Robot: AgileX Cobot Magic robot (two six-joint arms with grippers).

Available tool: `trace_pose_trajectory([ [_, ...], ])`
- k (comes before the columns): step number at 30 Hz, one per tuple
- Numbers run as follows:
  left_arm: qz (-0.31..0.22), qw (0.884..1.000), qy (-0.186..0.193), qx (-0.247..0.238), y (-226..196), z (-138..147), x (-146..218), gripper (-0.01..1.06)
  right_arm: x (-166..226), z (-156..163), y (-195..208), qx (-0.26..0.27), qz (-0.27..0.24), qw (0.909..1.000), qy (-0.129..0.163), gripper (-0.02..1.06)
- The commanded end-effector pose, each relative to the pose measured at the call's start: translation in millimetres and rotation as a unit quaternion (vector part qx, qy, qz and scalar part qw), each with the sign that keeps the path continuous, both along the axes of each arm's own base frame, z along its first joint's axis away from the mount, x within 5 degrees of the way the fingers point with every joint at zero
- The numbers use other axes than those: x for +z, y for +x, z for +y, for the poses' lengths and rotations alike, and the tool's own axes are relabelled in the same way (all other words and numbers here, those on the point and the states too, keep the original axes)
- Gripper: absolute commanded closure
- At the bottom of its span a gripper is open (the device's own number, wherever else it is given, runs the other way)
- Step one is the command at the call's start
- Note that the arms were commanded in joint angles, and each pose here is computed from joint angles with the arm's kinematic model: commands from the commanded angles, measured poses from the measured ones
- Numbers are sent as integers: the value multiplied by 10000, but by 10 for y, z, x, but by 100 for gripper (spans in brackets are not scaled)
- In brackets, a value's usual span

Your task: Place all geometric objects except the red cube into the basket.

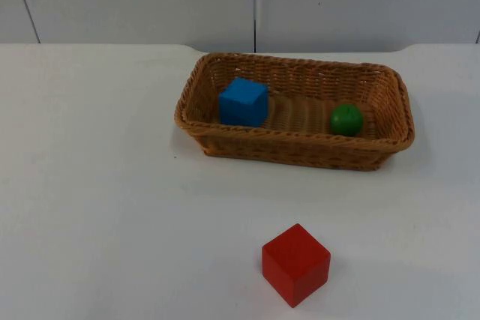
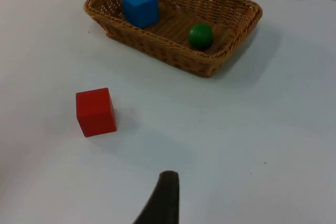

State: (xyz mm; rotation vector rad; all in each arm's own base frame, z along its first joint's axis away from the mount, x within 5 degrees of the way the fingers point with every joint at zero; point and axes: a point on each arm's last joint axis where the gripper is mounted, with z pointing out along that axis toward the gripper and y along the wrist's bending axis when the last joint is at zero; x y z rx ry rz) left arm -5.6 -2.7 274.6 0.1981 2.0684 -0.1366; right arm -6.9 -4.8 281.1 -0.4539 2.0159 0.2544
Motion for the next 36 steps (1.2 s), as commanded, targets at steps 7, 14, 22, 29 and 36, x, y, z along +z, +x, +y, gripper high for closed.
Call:
trace_pose_trajectory([
  [7,-52,10000,-12,55,5,6,-3,0,-8,5,6,12,-56,10000,8,-1],
  [14,-52,10000,-12,55,5,6,-3,0,-8,5,6,12,-56,10000,8,-1],
  [22,-52,10000,-12,55,5,6,-3,0,-8,9,3,-311,-56,9995,6,-1],
  [29,-52,10000,-12,55,5,6,-3,0,-8,21,-3,-1207,-56,9927,1,-1],
  [36,-52,10000,-12,55,5,6,-3,0,-8,30,-5,-1801,-59,9836,-16,-1],
])
